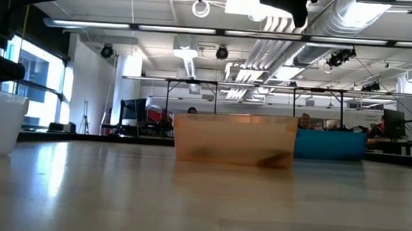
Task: Sort silverware by color (type)
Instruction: Put the golden spoon into the white bin
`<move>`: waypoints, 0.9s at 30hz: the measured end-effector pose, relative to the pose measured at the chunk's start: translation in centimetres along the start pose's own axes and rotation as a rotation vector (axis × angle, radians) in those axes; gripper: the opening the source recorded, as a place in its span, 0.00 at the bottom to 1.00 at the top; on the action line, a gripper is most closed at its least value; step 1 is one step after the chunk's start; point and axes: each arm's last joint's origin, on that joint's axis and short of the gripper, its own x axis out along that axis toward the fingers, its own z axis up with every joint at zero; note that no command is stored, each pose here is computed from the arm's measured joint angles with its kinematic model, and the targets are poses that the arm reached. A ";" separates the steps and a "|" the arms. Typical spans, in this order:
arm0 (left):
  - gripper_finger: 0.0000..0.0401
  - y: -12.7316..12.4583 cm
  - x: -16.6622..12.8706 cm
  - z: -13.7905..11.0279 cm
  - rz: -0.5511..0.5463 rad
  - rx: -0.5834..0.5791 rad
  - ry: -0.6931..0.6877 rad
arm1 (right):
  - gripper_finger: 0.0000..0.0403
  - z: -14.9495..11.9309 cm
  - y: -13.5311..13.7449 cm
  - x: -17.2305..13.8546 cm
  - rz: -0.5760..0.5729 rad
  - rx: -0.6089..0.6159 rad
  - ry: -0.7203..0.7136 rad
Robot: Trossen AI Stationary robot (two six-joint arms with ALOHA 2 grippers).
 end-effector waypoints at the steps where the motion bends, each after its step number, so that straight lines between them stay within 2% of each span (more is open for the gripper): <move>1: 0.03 0.0 0.3 0.1 0.007 0.004 0.013 | 0.52 0.1 0.0 0.0 0.003 -0.007 -0.011; 10: 0.04 -0.2 2.1 0.6 0.044 -0.032 0.096 | 0.52 0.3 0.1 -0.1 0.010 -0.033 -0.033; 15: 0.07 -0.2 2.0 0.6 0.042 -0.083 0.086 | 0.52 0.3 0.1 -0.1 0.010 -0.033 -0.033; 27: 0.16 -0.3 1.9 0.6 -0.009 -0.088 0.080 | 0.52 0.3 0.1 -0.1 0.011 -0.033 -0.033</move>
